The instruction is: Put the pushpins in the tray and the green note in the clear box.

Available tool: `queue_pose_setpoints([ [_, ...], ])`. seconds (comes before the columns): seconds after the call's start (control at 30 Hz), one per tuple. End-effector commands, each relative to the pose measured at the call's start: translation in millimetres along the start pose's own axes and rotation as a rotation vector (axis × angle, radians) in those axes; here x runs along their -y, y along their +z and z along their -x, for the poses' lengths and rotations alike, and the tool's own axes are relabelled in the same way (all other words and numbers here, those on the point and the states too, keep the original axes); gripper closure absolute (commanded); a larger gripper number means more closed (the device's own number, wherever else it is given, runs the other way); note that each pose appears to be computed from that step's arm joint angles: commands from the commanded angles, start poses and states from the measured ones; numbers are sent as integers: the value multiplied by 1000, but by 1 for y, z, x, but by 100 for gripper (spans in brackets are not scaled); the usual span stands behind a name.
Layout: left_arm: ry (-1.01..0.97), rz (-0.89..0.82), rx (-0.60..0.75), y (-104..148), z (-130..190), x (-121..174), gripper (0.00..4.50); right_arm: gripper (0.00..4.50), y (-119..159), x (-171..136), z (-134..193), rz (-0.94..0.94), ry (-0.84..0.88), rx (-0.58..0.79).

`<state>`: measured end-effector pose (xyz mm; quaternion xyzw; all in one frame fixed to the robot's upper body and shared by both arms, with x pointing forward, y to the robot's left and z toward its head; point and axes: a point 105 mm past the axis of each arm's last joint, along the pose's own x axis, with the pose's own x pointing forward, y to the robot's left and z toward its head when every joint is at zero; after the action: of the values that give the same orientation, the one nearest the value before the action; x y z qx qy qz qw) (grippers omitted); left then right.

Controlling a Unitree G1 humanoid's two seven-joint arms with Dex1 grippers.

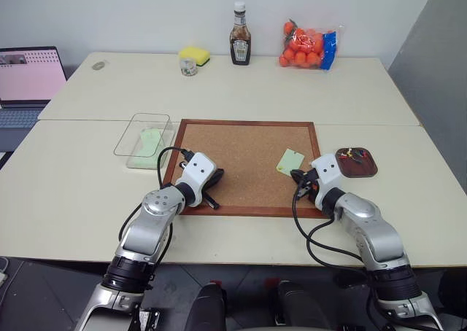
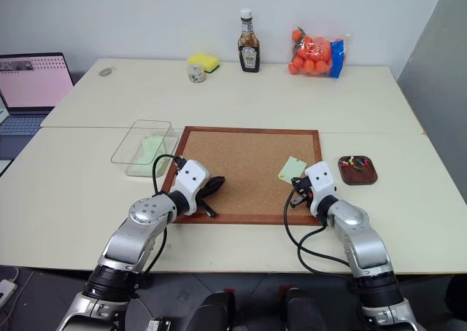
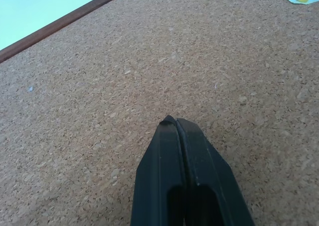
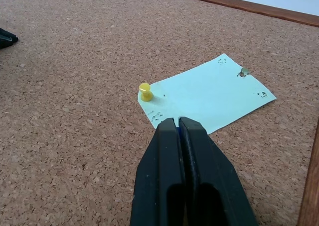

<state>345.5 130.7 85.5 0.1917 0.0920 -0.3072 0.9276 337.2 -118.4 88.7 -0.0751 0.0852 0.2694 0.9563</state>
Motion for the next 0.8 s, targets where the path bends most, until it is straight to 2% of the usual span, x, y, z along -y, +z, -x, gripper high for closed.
queue_pose_setpoints([
  [0.03,-16,17,-71,-19,2,6,450,449,24,3,6,8,-7,113],
  [0.3,-13,15,-71,-19,1,5,450,449,44,5,12,-11,-12,220],
  [0.6,-17,16,-73,-19,0,6,450,449,56,11,18,-17,-28,263],
  [0.8,-15,17,-73,-19,0,6,450,449,61,31,28,-10,-105,271],
])
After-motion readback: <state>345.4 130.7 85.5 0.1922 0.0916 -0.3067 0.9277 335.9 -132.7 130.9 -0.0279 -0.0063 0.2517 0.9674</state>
